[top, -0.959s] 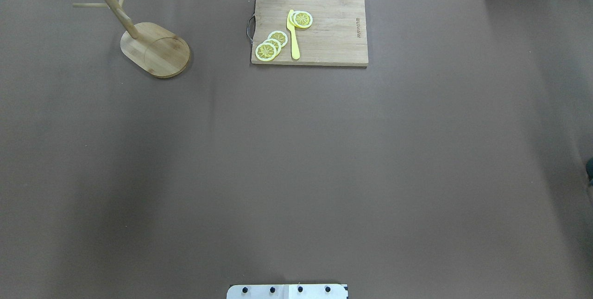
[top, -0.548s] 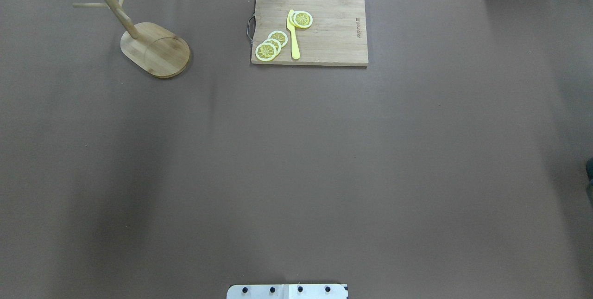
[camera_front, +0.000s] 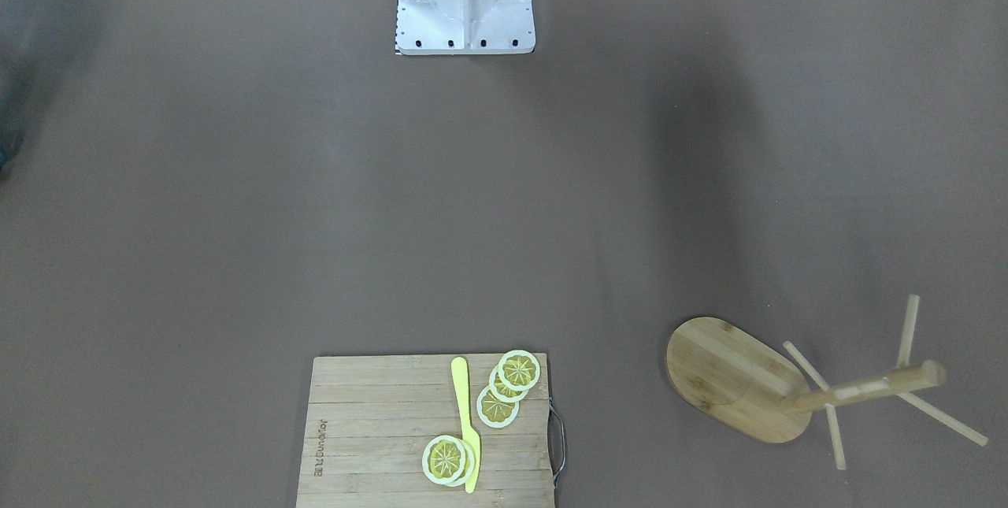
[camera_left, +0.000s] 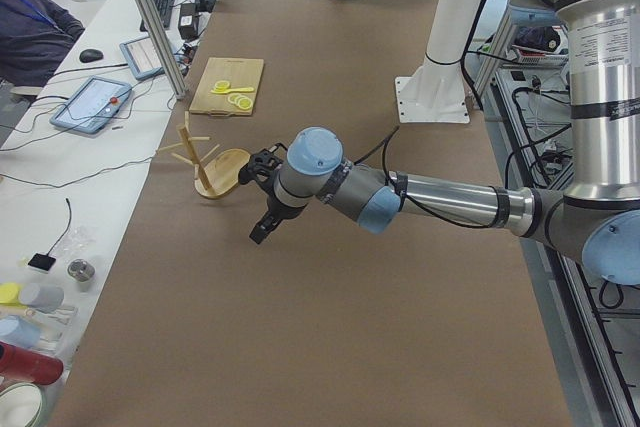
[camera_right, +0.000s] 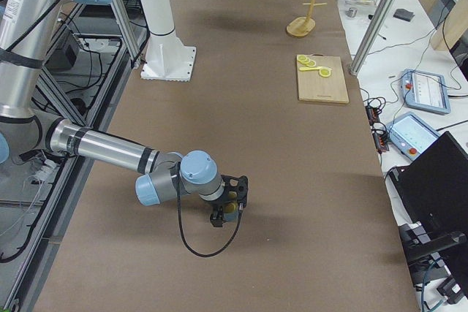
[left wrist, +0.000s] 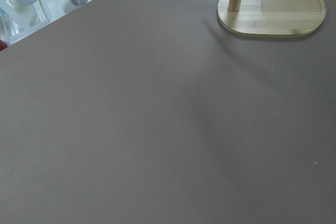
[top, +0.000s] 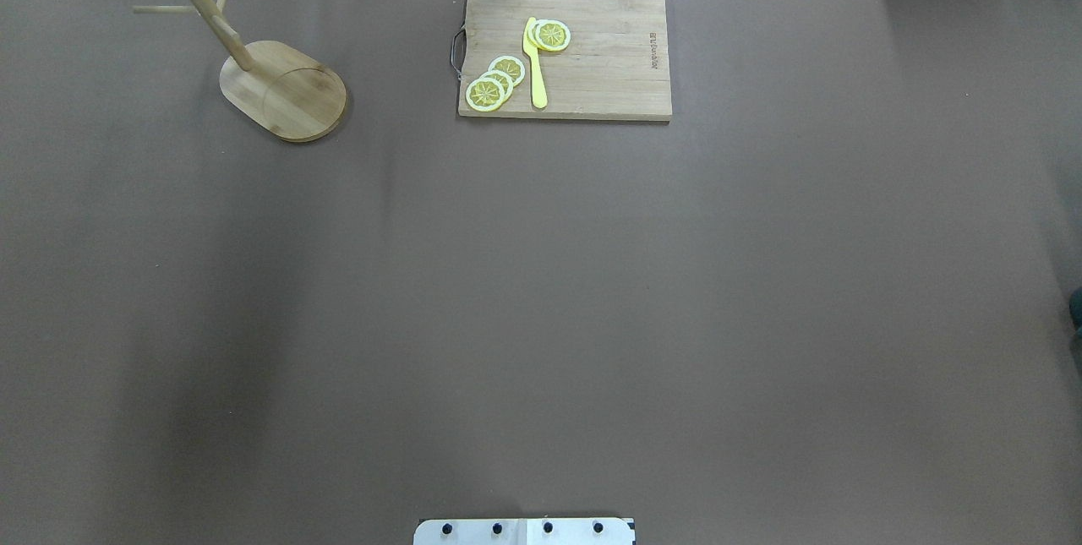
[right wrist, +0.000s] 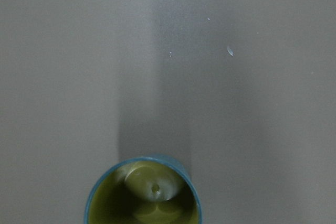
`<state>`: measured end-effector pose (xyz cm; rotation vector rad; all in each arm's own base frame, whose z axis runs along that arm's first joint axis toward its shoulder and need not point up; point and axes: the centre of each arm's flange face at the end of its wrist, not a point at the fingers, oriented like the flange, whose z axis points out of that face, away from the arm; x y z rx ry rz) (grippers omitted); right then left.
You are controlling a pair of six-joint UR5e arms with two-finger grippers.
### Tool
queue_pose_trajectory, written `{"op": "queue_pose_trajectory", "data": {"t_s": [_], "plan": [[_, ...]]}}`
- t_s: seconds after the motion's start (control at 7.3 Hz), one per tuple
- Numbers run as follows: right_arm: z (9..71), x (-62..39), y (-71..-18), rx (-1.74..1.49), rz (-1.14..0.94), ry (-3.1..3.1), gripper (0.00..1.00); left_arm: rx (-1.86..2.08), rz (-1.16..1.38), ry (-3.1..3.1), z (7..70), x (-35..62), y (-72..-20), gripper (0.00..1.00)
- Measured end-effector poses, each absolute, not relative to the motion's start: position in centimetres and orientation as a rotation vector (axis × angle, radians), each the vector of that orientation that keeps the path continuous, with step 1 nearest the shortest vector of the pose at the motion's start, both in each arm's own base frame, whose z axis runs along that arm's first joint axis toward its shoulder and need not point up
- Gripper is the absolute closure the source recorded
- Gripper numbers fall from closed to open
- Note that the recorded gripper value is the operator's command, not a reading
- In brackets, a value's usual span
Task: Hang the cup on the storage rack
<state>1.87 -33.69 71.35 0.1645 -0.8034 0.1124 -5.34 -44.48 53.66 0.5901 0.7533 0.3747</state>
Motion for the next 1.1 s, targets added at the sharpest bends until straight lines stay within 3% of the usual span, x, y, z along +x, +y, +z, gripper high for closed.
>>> {"op": "queue_pose_trajectory", "data": {"t_s": [0.27, 0.41, 0.68, 0.96, 1.1], "plan": [[72.0, 0.8, -34.2, 0.160, 0.105, -0.798, 0.28, 0.591, 0.375, 0.753, 53.6, -5.3, -44.5, 0.01], [72.4, 0.4, -34.9, 0.157, 0.101, -0.797, 0.37, 0.591, 0.375, 0.753, 53.6, -5.3, -44.5, 0.01], [72.8, 0.1, -35.6, 0.153, 0.096, -0.796, 0.65, 0.592, 0.374, 0.753, 53.5, -5.3, -44.5, 0.01], [73.4, 0.0, -35.5, 0.141, 0.096, -0.796, 1.00, 0.593, 0.373, 0.754, 53.4, -5.3, -44.6, 0.01], [73.6, -0.1, -35.4, 0.137, 0.094, -0.796, 1.00, 0.594, 0.373, 0.755, 53.3, -5.3, -44.6, 0.01]]}}
